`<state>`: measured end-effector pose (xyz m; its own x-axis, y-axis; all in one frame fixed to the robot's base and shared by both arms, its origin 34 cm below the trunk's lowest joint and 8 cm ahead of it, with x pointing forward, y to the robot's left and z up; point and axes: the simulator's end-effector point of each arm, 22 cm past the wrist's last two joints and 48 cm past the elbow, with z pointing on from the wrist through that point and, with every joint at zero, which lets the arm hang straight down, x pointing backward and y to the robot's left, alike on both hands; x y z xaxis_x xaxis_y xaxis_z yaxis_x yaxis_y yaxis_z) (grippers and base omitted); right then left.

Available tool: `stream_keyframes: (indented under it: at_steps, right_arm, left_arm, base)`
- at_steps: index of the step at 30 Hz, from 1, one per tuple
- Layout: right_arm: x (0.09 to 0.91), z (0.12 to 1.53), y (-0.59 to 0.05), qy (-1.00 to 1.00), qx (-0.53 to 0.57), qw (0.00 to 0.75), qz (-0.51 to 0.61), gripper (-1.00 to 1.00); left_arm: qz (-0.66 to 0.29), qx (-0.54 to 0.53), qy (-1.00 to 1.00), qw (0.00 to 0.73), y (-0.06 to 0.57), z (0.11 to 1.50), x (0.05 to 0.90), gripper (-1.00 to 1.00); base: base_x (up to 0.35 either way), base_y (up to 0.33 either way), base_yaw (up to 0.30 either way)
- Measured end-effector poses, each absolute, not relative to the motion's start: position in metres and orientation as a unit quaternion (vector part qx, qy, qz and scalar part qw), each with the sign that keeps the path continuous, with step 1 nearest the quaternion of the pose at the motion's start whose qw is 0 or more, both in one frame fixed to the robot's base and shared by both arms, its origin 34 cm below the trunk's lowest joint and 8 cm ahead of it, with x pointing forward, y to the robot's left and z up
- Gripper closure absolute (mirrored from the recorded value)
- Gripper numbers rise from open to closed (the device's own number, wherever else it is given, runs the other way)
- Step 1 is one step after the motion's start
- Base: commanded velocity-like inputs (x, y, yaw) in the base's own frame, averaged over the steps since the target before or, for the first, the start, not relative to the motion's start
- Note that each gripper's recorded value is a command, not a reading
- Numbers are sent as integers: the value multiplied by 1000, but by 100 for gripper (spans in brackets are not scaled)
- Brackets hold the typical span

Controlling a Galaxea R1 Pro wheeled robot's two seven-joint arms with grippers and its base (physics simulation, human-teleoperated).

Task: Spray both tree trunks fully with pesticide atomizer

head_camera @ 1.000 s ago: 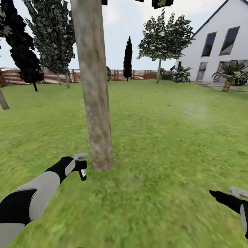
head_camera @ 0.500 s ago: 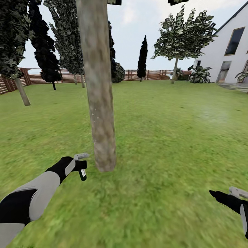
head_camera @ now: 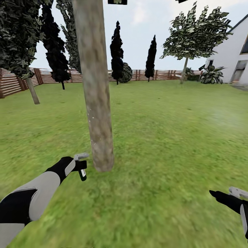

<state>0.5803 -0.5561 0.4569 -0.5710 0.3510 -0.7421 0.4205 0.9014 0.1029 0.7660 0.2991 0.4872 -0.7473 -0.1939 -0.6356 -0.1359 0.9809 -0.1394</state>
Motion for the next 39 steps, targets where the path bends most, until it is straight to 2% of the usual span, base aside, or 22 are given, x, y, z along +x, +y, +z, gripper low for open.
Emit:
stream_keyframes:
  at_steps: [9, 18, 25, 32, 34, 35, 39]
  right_arm:
    - [580, 457, -556, 885, 218, 408, -42, -100]
    - [580, 457, -556, 885, 218, 409, -42, -100]
    - [580, 457, -556, 885, 218, 409, -42, -100]
    - [580, 457, -556, 885, 219, 408, -42, -100]
    - [580, 457, -556, 885, 219, 408, -42, -100]
    - [580, 457, -556, 885, 219, 408, -42, -100]
    - [580, 457, -556, 885, 219, 408, -42, -100]
  left_arm:
    - [-42, -88, 933, 345, 299, 488, 767, 100]
    - [-42, -88, 933, 346, 299, 488, 767, 100]
    - [-49, -81, 926, 365, 283, 507, 779, 100]
    - [-57, -64, 935, 343, 272, 572, 788, 100]
    - [-38, -68, 935, 347, 281, 581, 792, 100]
    - [11, -81, 933, 349, 303, 597, 796, 100]
    - [28, -90, 938, 333, 304, 622, 798, 100]
  base:
    - [96, -326, 105]
    - [163, -253, 233]
    - [14, -16, 77]
    - [0, 0, 0]
    - [0, 0, -97]
    - [0, 0, -156]
    - [0, 0, -38]
